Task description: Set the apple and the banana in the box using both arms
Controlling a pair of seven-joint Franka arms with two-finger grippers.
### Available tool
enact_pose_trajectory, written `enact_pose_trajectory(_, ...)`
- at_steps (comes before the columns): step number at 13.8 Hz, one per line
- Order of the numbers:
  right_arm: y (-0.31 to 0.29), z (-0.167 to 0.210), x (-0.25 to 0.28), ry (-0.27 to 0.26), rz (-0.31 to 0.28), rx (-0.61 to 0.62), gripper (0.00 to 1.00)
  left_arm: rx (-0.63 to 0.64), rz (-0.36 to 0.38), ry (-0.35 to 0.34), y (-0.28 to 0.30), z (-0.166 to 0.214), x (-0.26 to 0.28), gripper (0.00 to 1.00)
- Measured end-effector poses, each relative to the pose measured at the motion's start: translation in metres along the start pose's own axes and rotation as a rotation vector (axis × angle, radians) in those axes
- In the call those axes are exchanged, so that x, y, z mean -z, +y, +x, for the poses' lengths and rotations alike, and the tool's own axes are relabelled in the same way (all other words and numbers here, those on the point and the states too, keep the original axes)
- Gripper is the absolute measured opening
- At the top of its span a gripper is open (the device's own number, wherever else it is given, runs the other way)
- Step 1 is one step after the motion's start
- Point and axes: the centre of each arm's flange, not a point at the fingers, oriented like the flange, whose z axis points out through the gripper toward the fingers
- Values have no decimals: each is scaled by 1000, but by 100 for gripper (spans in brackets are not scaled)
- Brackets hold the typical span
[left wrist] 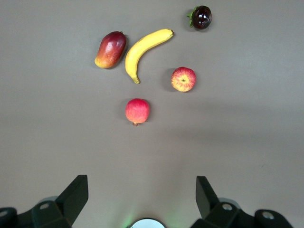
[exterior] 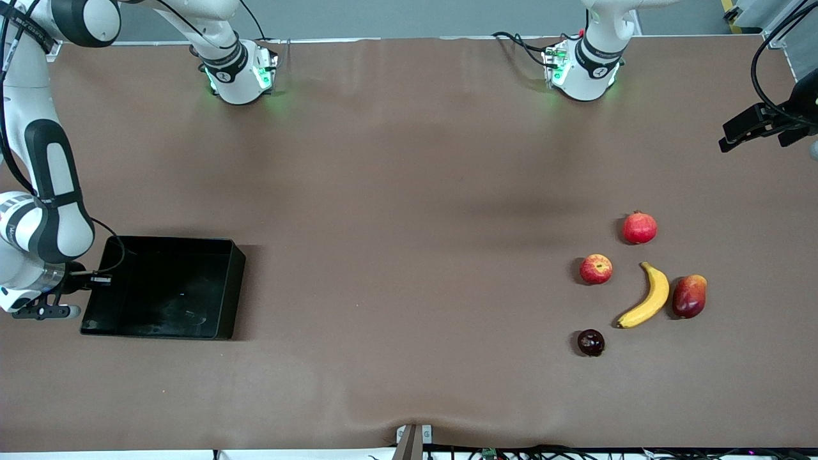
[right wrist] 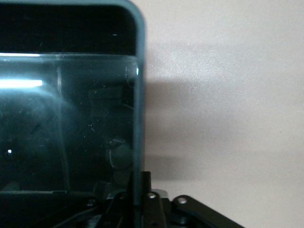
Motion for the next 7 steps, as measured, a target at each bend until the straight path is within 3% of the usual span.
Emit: enact_pose_trajectory(7, -10, 13, 27, 23, 4, 26, 3, 0, 0, -5, 0, 4, -4, 100)
